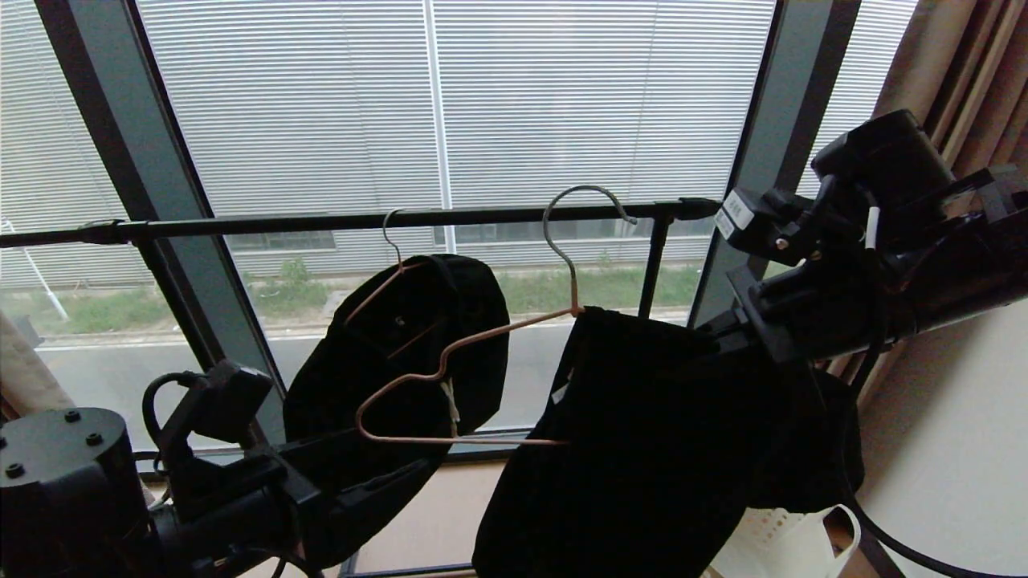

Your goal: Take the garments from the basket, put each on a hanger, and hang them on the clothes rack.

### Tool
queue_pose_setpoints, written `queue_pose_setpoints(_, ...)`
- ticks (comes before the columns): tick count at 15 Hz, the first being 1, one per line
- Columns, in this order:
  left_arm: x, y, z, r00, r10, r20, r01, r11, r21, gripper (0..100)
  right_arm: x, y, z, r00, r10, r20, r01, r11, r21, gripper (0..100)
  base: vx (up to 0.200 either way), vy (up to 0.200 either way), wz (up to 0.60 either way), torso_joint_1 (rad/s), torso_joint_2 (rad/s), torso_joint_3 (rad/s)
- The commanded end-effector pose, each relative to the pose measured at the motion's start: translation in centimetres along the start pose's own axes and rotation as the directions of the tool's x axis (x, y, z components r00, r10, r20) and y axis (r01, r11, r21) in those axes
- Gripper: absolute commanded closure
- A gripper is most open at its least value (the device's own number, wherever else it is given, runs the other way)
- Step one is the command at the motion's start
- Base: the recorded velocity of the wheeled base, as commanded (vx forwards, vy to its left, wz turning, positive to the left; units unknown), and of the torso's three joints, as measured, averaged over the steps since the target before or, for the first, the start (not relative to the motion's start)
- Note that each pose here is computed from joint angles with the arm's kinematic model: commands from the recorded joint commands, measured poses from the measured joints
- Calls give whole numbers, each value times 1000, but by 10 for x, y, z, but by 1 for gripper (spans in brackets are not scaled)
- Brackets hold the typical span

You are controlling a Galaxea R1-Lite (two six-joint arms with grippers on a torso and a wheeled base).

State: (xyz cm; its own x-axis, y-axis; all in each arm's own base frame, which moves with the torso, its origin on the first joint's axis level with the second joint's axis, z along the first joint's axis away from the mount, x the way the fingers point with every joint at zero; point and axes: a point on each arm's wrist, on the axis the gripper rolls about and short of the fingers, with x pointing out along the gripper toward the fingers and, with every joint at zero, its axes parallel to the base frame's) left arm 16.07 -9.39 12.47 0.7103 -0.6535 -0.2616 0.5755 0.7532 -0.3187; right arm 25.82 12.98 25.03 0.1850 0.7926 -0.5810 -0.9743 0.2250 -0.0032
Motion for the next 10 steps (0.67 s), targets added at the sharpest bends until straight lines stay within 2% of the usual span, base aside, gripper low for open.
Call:
queue_pose_setpoints(1, -2, -2, -12, 998, -13, -56, 7, 994, -109, 0, -4, 1, 2, 1000, -10, 11, 10, 1000, -2, 100, 0, 0, 0, 0, 0, 0)
queue_pose_setpoints(2, 7, -3, -18, 994, -21, -103, 1, 982, -191, 0, -6, 2, 3, 1000, -17, 18, 17, 1000, -8, 100, 0, 0, 0, 0, 0, 0)
queue_pose_setpoints(4, 26, -6, -23, 987, -41, -156, 1, 968, -251, 0, -7, 2, 5, 999, -26, 33, 27, 999, -23, 100, 0, 0, 0, 0, 0, 0)
queue_pose_setpoints(6, 55, -13, -20, 981, -69, -179, 4, 940, -342, 0, -7, 3, 5, 999, -26, 33, 27, 999, -23, 100, 0, 0, 0, 0, 0, 0)
queue_pose_setpoints(10, 87, -14, -9, 974, -52, -219, -41, 916, -399, 0, -9, 6, 5, 999, -12, 45, 13, 1000, -26, 100, 0, 0, 0, 0, 0, 0)
